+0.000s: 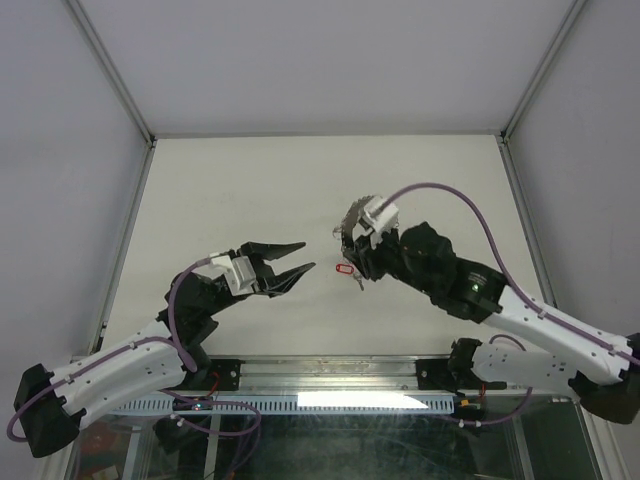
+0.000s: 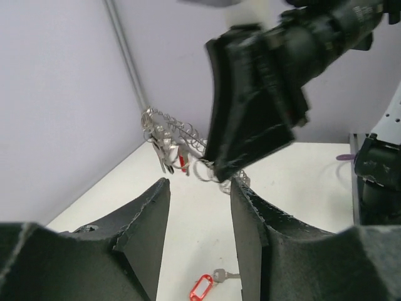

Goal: Put the keys on the keyring

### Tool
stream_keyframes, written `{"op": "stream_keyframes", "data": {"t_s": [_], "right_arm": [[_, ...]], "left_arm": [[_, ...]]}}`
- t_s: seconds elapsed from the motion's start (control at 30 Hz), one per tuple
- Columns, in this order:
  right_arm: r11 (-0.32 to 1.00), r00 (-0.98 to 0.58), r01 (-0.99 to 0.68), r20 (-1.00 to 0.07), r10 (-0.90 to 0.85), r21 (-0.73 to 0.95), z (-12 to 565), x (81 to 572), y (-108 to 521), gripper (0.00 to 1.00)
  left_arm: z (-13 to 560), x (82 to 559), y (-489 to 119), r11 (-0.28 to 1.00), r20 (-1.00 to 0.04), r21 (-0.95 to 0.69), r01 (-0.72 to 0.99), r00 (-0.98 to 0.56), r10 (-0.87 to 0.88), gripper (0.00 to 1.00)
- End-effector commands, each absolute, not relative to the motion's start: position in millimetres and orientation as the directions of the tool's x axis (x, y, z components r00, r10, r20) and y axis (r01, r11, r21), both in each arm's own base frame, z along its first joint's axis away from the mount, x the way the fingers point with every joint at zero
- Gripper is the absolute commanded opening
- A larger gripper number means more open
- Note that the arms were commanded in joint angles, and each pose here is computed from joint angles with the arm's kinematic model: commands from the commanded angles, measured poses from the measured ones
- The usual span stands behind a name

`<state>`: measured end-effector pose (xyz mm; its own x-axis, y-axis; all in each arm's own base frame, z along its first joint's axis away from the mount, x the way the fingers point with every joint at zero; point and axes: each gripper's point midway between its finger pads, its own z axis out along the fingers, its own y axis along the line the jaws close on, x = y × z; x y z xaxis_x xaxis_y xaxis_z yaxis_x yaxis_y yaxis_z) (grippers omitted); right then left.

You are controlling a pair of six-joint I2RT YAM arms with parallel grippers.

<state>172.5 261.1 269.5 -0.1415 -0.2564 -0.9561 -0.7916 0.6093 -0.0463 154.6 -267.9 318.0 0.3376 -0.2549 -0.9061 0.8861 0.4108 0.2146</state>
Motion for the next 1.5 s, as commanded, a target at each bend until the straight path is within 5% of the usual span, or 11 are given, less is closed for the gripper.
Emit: {"op": "stream_keyframes", "data": {"t_s": [0.0,0.13,0.3,0.67,0.9,1.23,1.47], "right_arm": [[0.863,-0.522,-0.486,-0.838,-0.159,0.14,240.7,220.9,221.4,0.0],[0.77,-0.69,-0.522,-0.712,-0.13,0.366,227.5,211.6,239.7,0.0],[0.791,-0.652,-0.527,-0.745,-0.141,0.312,232.9,217.8,234.3,0.0],[0.583,-0.236,-0.808,-0.954,-0.185,0.087,262.0,195.9,232.0,0.0],[0.385,-0.007,-0.921,-0.984,-0.179,-0.064,275.0,164.1,238.5,0.0],[0.254,0.063,-0.961,-0.982,-0.179,-0.108,278.0,139.4,240.8,0.0],[0.219,0.067,-0.971,-0.986,-0.151,-0.099,286.2,131.7,243.3,0.0]], "left_arm": [[329.0,166.8,-256.6,0.503,-0.903,0.187,0.844,0.349,-0.249,0.43],[326.5,167.6,-260.4,0.489,-0.915,0.181,0.854,0.328,-0.234,0.43],[322.8,168.0,-261.5,0.485,-0.922,0.174,0.857,0.314,-0.225,0.43],[317.3,150.7,-275.3,0.371,-0.919,0.223,0.902,0.321,-0.229,0.43],[319.9,143.3,-284.1,0.314,-0.907,0.249,0.916,0.334,-0.256,0.37],[318.3,141.2,-302.6,0.237,-0.903,0.294,0.926,0.35,-0.247,0.26],[315.6,143.3,-306.4,0.313,-0.878,0.368,0.876,0.438,-0.193,0.39]]}}
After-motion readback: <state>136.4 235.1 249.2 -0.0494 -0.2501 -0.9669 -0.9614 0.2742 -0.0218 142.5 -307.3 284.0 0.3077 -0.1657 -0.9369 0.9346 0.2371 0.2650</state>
